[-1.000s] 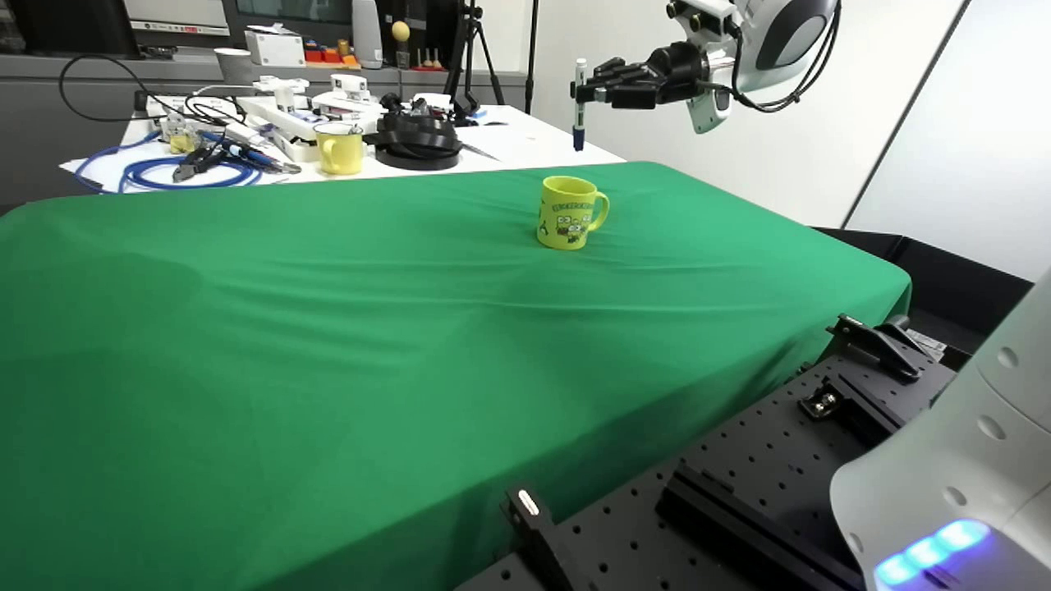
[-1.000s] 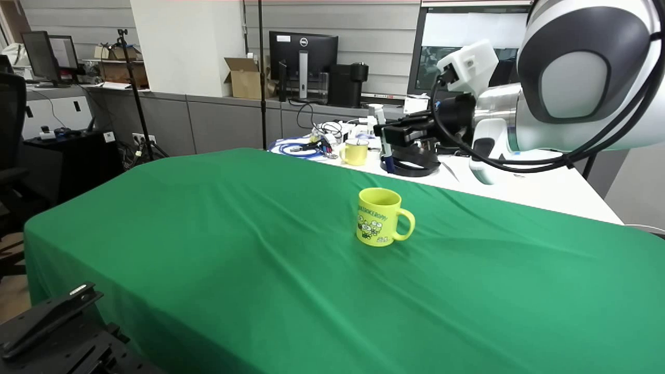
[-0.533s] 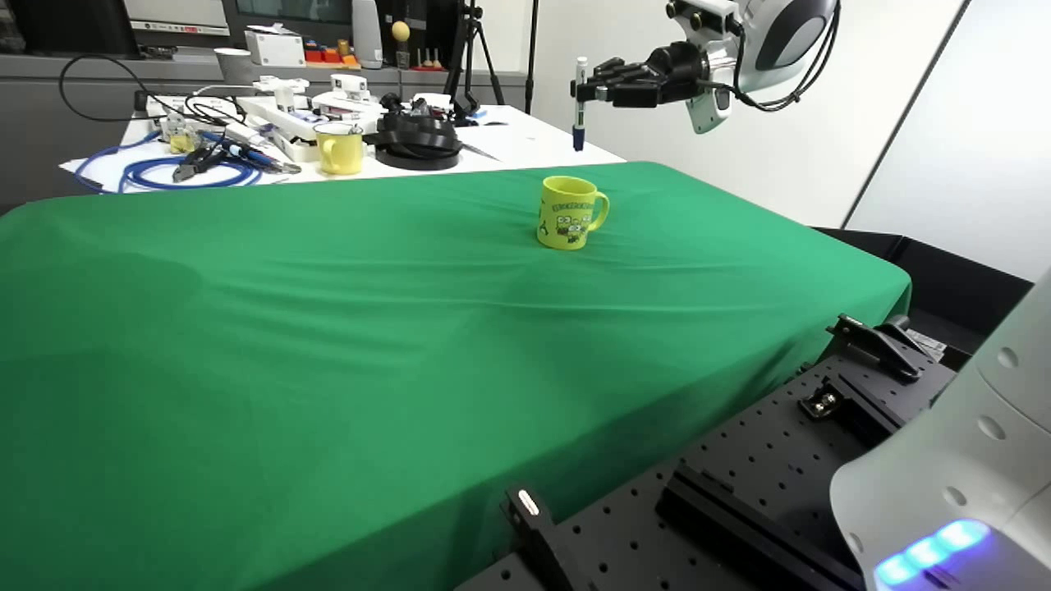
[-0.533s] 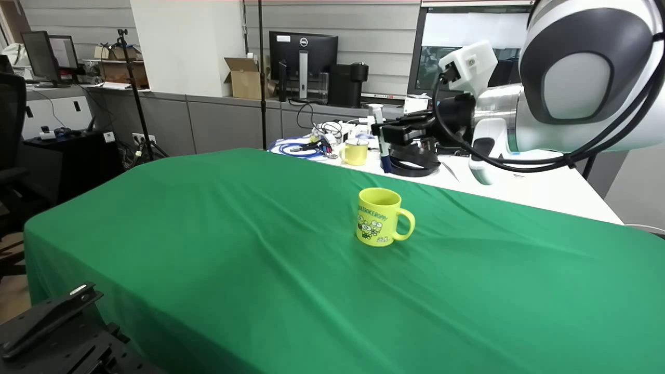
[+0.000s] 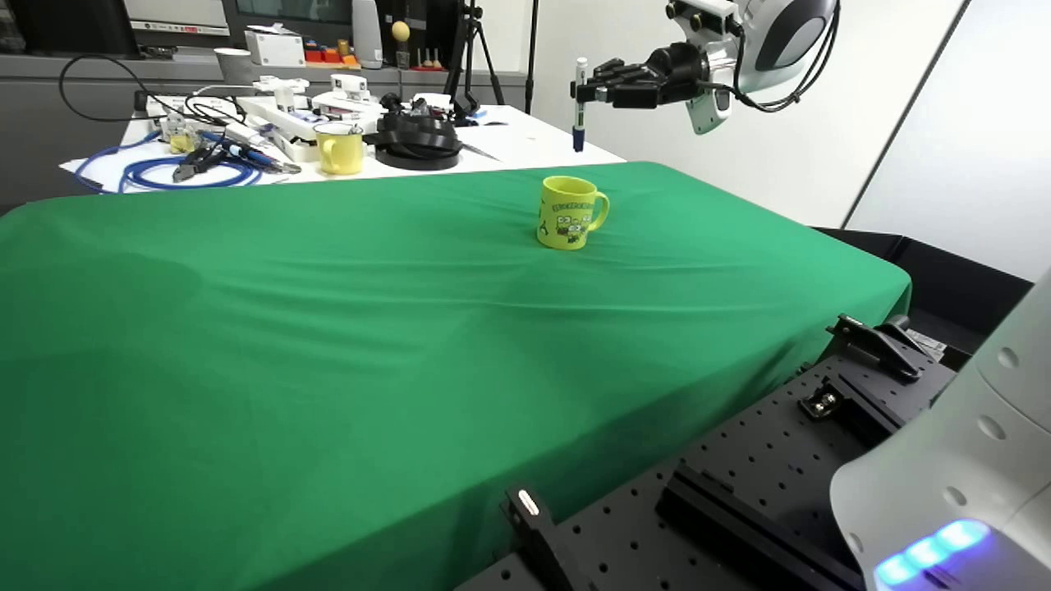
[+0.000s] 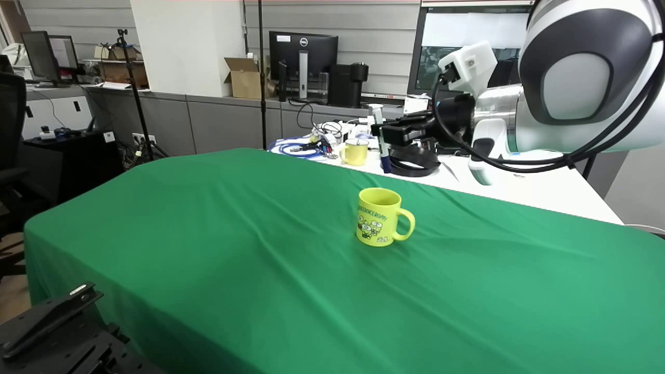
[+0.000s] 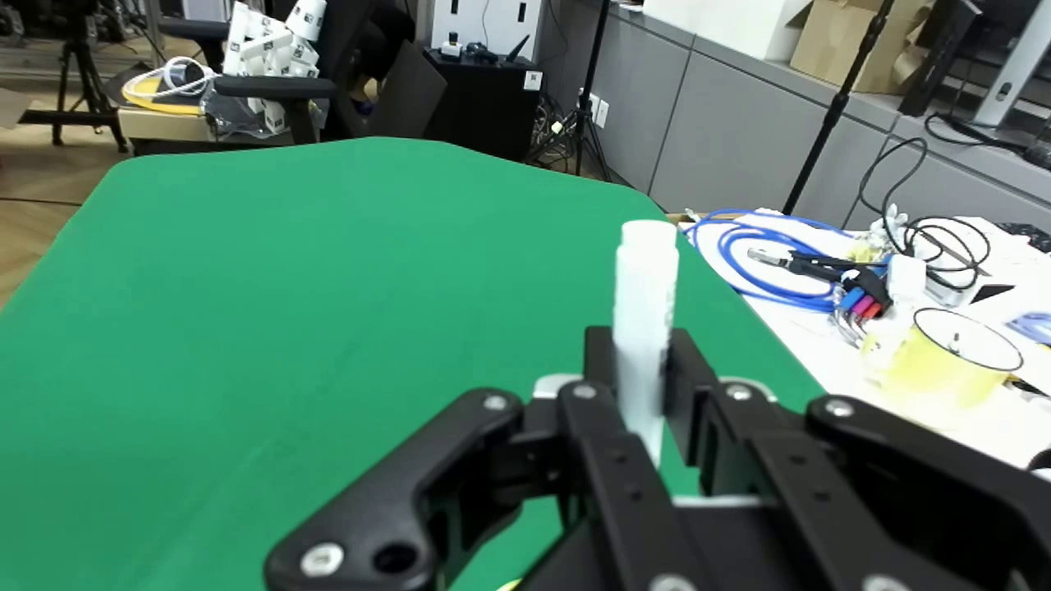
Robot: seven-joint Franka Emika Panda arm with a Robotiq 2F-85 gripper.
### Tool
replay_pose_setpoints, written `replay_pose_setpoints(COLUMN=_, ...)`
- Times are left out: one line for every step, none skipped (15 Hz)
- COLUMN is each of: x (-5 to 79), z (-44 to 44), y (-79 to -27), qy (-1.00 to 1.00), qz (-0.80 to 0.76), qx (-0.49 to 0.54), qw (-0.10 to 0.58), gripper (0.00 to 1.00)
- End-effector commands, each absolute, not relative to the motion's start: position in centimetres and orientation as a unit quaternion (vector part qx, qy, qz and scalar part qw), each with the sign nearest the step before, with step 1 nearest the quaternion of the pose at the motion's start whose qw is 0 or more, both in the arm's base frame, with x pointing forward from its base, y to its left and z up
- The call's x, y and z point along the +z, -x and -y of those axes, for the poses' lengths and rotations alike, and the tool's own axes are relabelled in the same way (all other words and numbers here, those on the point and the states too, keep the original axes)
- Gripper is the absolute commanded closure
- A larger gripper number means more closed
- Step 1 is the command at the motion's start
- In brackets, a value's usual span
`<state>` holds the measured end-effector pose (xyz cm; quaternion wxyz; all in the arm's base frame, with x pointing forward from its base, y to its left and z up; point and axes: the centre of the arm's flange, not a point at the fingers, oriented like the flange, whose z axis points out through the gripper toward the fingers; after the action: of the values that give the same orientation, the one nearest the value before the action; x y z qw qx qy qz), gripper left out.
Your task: Place the marker inside the mug
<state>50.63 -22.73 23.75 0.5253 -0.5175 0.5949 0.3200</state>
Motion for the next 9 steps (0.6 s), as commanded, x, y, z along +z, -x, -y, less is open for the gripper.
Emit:
replay_pose_setpoints(x=23.8, z=22.7, y=-50.6, qy=0.518, qz=-0.595, qx=0.320, qw=0.525, gripper=0.81)
replay_pose_setpoints(x=23.8, z=22.7, y=-50.6, qy=0.518, qz=-0.595, qx=0.320, qw=0.525, gripper=0.81)
replay_pose_setpoints(x=23.8, z=22.7, y=-50.6, qy=0.518, qz=-0.595, qx=0.320, qw=0.525, gripper=0.81)
replay_pose_setpoints(x=23.5, z=22.8, y=-50.7, qy=0.522, qz=-0.592, qx=0.319, qw=0.525, gripper=0.95)
replay_pose_setpoints(x=23.2, z=22.9, y=-50.8, qy=0.518, qz=-0.590, qx=0.320, qw=0.530, gripper=0.95)
replay_pose_setpoints(x=22.8, z=23.0, y=-50.9, qy=0.514, qz=-0.589, qx=0.320, qw=0.535, gripper=0.95)
replay_pose_setpoints(x=22.4, z=23.0, y=-51.0, qy=0.511, qz=-0.588, qx=0.322, qw=0.538, gripper=0.95)
replay_pose_setpoints(x=21.8, z=23.1, y=-51.1, qy=0.507, qz=-0.588, qx=0.322, qw=0.541, gripper=0.95)
replay_pose_setpoints(x=21.2, z=23.1, y=-51.2, qy=0.503, qz=-0.589, qx=0.323, qw=0.544, gripper=0.95)
